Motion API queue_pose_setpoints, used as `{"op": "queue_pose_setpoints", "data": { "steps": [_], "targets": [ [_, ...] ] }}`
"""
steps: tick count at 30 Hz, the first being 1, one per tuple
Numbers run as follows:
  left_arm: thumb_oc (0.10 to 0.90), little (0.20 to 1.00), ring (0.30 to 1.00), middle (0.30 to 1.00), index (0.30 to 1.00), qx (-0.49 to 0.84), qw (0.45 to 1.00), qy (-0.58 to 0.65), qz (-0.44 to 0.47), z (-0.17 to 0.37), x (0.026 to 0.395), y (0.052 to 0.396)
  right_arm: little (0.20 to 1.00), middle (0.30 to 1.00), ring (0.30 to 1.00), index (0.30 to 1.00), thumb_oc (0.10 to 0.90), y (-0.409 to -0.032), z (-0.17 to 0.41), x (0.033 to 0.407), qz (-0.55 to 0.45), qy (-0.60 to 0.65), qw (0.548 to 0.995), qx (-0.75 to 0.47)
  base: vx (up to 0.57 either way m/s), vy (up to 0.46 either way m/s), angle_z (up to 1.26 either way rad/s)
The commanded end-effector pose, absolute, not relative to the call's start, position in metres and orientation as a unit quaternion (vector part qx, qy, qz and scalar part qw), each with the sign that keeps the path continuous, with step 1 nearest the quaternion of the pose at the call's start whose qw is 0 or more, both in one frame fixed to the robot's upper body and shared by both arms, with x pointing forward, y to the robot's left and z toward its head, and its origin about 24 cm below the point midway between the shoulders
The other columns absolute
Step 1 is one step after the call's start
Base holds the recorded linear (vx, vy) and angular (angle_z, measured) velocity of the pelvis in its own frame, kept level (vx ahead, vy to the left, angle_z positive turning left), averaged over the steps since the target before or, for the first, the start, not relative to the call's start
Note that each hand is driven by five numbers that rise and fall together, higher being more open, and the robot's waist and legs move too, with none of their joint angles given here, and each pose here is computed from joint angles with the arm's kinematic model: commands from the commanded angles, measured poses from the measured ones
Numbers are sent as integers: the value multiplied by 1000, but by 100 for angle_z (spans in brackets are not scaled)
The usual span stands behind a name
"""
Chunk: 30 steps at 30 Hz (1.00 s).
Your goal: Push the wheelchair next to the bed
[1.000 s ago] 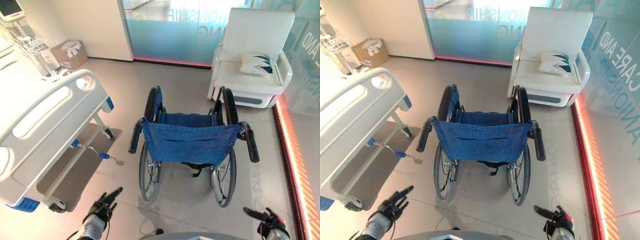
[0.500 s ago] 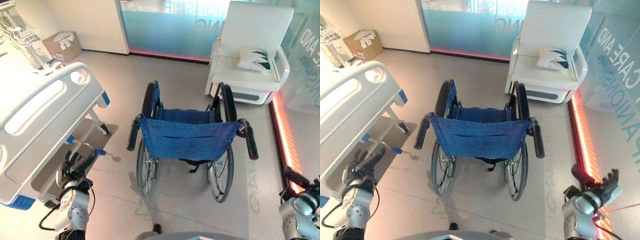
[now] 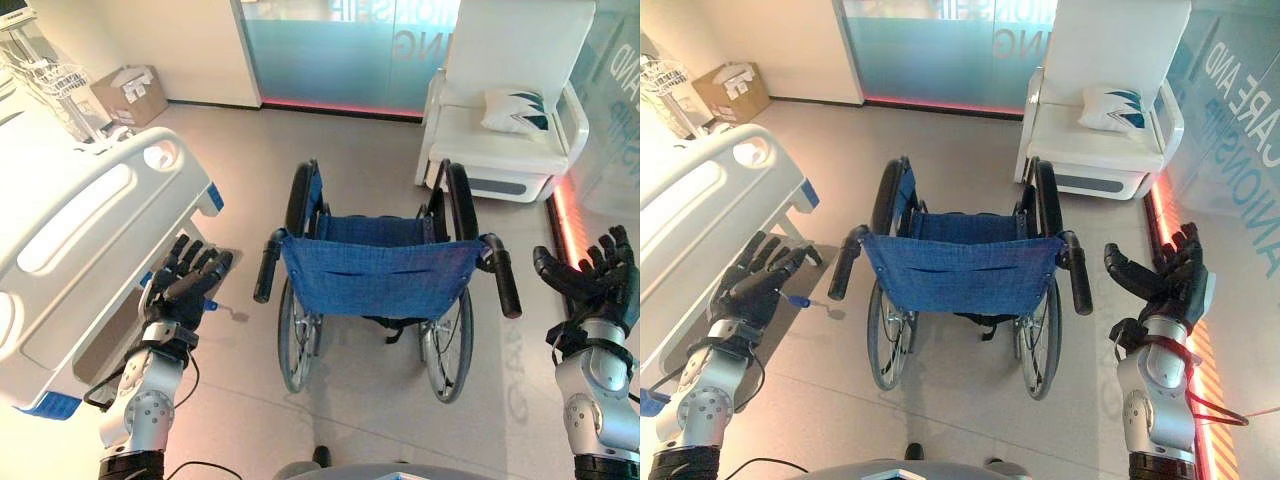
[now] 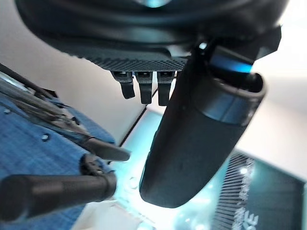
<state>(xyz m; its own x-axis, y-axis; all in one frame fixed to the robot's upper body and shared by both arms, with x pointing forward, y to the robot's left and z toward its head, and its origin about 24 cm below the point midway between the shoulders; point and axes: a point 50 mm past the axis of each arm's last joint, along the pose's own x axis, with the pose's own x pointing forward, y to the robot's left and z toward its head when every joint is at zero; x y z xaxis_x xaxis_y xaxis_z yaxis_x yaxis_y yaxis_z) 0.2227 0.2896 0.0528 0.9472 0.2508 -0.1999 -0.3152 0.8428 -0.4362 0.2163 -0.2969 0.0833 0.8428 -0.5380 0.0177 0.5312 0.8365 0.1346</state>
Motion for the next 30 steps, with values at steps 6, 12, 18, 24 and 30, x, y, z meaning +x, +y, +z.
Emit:
{"op": "queue_pose_setpoints", "data": {
  "steps": [6, 12, 18, 24, 30],
  "targets": [
    [800, 900, 900, 900, 900, -188, 982, -1, 34, 111, 239, 299, 900, 900, 900, 900, 800, -268, 149, 236, -58, -137, 985, 83, 0, 0, 0],
    [800, 900, 900, 900, 900, -206, 978, 13, 11, 112, 237, 297, 900, 900, 900, 900, 800, -269, 149, 234, -45, -123, 989, 74, 0, 0, 0],
    [800, 900, 900, 900, 900, -257, 966, 22, -35, 109, 237, 285, 900, 900, 900, 900, 800, -268, 135, 233, -61, -76, 994, 47, 6, 1, 0],
    [800, 900, 900, 900, 900, -246, 969, 25, -25, 112, 242, 282, 900, 900, 900, 900, 800, -282, 139, 234, -143, -79, 984, -69, 12, 1, 0],
    [800, 900, 900, 900, 900, -240, 970, 28, -24, 113, 247, 279, 900, 900, 900, 900, 800, -285, 157, 236, -185, -117, 964, -148, 28, 4, 0]
  ]
}}
